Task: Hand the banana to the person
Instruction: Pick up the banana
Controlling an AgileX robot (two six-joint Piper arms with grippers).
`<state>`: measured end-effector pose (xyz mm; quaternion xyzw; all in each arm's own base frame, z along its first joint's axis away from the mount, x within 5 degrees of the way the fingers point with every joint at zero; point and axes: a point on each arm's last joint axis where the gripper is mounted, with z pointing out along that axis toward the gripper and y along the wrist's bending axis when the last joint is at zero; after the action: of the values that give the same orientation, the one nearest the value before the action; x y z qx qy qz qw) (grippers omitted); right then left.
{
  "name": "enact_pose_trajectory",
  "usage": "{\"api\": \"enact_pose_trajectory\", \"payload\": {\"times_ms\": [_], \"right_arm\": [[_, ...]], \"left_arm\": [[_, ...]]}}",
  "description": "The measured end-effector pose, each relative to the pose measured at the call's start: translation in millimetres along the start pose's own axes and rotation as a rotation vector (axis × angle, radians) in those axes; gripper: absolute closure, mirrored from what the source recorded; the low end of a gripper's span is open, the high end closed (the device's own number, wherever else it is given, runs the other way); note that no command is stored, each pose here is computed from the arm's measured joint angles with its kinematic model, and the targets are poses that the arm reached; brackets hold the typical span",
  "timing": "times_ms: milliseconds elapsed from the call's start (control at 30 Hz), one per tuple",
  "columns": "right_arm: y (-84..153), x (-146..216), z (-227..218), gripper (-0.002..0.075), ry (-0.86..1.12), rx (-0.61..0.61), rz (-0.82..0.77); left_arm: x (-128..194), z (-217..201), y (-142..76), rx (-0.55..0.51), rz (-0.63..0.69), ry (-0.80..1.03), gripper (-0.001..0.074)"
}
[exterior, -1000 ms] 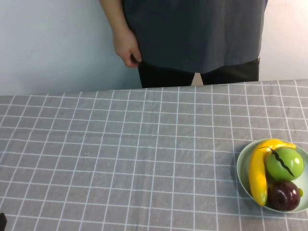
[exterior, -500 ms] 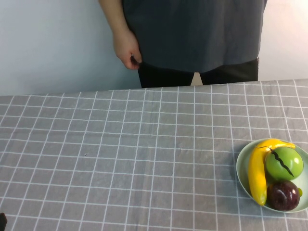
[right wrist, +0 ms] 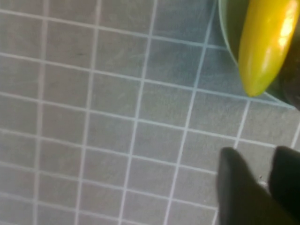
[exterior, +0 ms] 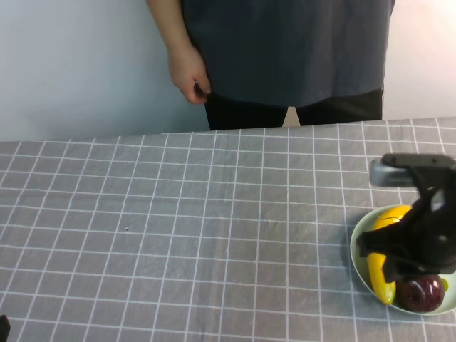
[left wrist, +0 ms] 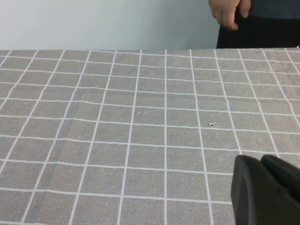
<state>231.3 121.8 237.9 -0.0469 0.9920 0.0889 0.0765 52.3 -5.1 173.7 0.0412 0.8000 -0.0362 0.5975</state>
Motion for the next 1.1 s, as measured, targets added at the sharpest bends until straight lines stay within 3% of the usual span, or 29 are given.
{"api": "enact_pose_trajectory", "payload": {"times_ms": [133, 267, 633, 1100], "right_arm": [[-0.3, -13.6, 28.4, 0.0442, 0.061, 0.056, 0.030], [-2.1, -24.2, 50.4, 0.0375, 0.085, 0.107, 0.070], [-2.5, -37.1, 90.0, 0.0360, 0.074, 0.116, 0.115], [-16.0, -47.9, 94.9, 0.0360, 0.013, 0.142, 0.152]], "left_arm": [[0.0, 0.0, 0.0, 0.000, 0.000, 0.000, 0.0739], [0.0, 0.0, 0.0, 0.000, 0.000, 0.000, 0.0740], [0.0, 0.0, 0.0, 0.000, 0.000, 0.000, 0.0740], [0.1, 0.0, 0.0, 0.000, 0.000, 0.002, 0.0739]]}}
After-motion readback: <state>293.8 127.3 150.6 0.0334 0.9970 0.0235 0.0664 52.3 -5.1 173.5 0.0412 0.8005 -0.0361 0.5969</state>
